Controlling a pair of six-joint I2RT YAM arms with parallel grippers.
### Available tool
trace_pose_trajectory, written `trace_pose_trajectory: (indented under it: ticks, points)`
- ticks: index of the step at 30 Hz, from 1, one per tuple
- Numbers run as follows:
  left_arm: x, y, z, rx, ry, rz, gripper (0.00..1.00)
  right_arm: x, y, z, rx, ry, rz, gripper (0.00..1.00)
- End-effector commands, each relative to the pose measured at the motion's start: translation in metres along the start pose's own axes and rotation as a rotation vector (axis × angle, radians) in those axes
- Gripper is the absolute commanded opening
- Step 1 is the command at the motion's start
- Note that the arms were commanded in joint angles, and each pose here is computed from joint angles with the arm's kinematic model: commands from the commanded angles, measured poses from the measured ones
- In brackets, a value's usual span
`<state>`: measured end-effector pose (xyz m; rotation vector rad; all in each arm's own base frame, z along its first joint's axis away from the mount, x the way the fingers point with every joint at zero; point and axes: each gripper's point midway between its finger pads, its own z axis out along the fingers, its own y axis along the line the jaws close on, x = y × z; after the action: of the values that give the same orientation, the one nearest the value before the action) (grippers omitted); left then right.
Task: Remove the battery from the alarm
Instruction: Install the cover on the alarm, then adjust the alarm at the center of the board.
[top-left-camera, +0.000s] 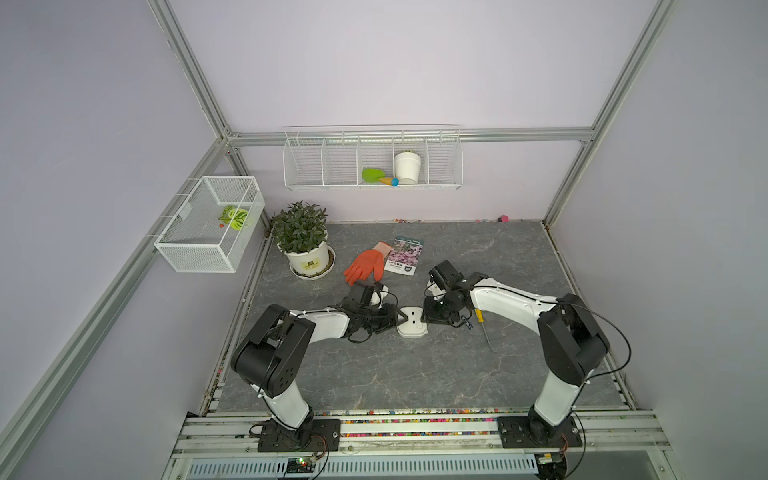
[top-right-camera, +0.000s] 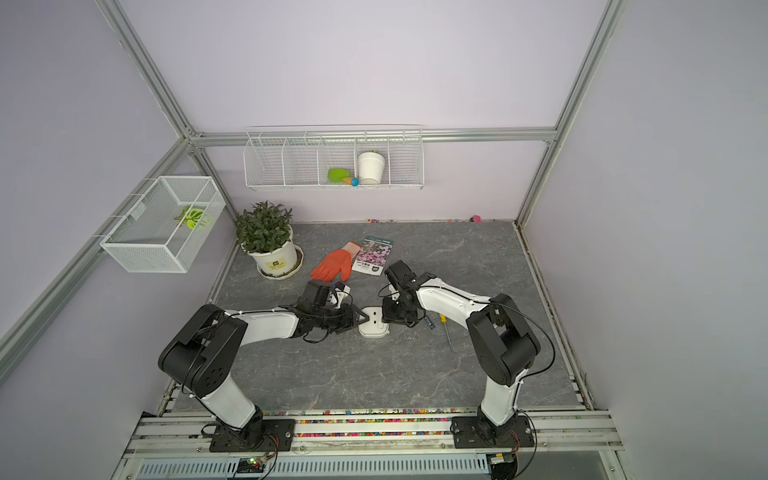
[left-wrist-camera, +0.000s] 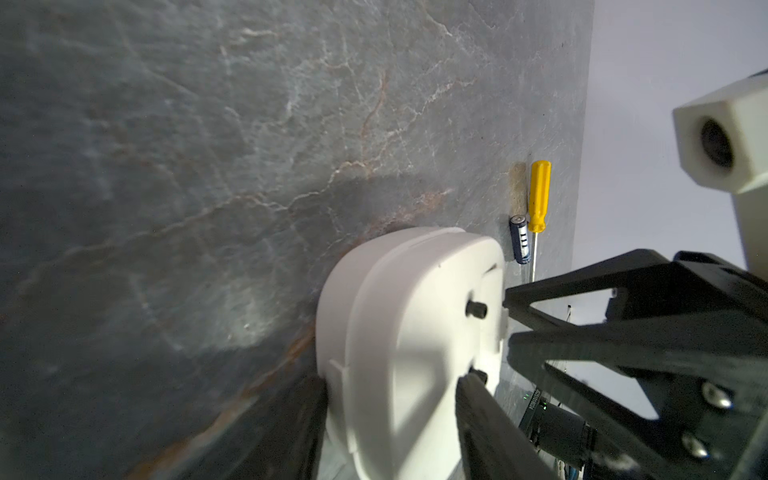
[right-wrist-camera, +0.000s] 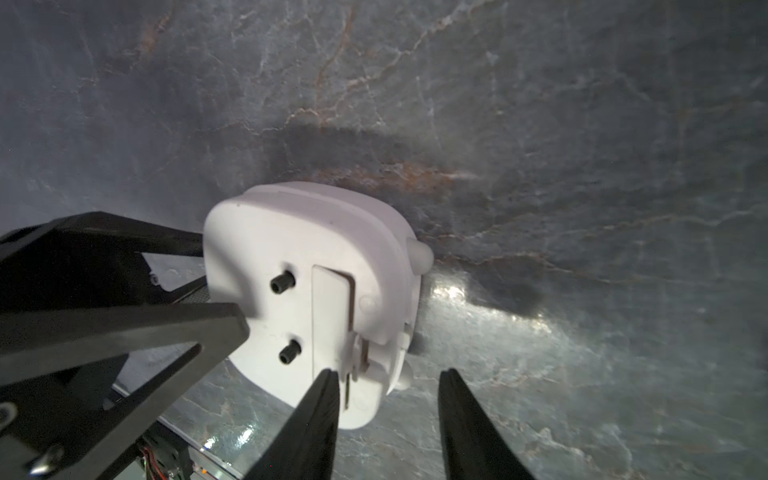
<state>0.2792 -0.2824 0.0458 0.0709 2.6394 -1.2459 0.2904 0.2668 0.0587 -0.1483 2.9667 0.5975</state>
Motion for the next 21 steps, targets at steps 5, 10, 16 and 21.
trace_pose_trajectory:
  ticks: [5, 10, 16, 21]
  points:
    - [0.001, -0.001, -0.001, -0.006, -0.004, 0.012, 0.55, -0.008, -0.006, 0.001, 0.05, -0.009, -0.031, 0.46]
    - [0.001, -0.001, -0.001, -0.007, -0.004, 0.013, 0.55, -0.005, -0.016, 0.012, 0.091, 0.014, -0.031, 0.46]
    - [-0.001, -0.001, -0.005, -0.017, -0.02, 0.014, 0.55, -0.005, -0.026, 0.01, 0.131, 0.0, -0.049, 0.48]
    - [-0.003, -0.005, -0.012, -0.022, -0.041, 0.017, 0.56, -0.028, -0.009, -0.023, 0.004, -0.168, -0.132, 0.63]
